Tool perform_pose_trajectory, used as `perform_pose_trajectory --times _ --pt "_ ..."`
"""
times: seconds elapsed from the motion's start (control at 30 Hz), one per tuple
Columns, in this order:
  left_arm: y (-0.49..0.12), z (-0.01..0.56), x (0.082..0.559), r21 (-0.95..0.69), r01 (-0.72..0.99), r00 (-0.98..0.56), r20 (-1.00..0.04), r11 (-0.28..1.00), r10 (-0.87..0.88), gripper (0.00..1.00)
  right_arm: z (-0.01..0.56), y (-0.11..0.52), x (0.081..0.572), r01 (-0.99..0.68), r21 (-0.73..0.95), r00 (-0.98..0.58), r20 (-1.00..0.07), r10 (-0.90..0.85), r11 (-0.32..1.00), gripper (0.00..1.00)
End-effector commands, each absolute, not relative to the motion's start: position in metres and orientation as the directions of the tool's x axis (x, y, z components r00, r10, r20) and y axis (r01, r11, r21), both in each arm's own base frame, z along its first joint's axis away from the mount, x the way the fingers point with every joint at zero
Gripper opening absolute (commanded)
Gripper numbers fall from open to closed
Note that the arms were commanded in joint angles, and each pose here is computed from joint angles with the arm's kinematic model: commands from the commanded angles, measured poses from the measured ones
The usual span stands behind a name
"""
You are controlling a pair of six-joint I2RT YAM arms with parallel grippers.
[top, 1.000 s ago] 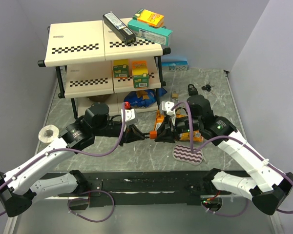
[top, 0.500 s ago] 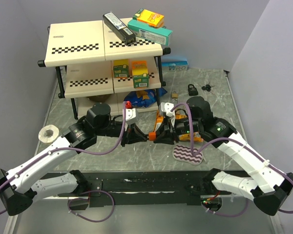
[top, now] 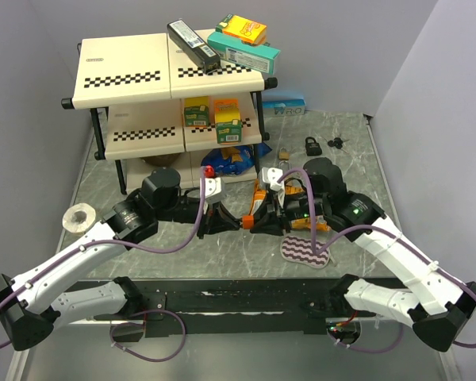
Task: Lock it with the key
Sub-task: Lock the lock.
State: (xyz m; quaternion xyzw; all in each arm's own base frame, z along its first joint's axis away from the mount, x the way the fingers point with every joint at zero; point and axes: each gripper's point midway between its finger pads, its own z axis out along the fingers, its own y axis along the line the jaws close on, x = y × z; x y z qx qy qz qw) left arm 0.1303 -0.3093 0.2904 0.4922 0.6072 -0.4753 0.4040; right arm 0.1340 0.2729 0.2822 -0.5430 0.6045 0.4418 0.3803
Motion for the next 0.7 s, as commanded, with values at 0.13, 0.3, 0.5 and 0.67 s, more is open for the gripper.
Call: perform_pose_trajectory --times 0.13,0.3,0.5,0.67 --pt "-0.312 0.324 0.136 0.046 0.998 0.042 -0.994 0.038 0.104 0.01 0.318 0.292 0.126 -0.995 -0.019 0.039 -0.978 -0.205 -0.097 0.0" --pt "-0.283 0.296 0.137 0.034 0.997 0.021 -0.981 0.068 0.192 0.01 0.306 0.271 0.127 -0.999 0.013 -0.003 -0.968 -0.251 -0.039 0.31" --pt "-0.273 0.285 0.138 0.057 0.996 0.04 -0.97 0.066 0.241 0.01 0.3 0.251 0.128 -0.999 0.05 -0.052 -0.955 -0.293 0.014 0.71" --pt "-0.277 0.294 0.137 0.042 0.997 0.029 -0.975 0.059 0.218 0.01 0.295 0.246 0.132 -0.998 0.047 -0.056 -0.951 -0.304 0.037 0.7"
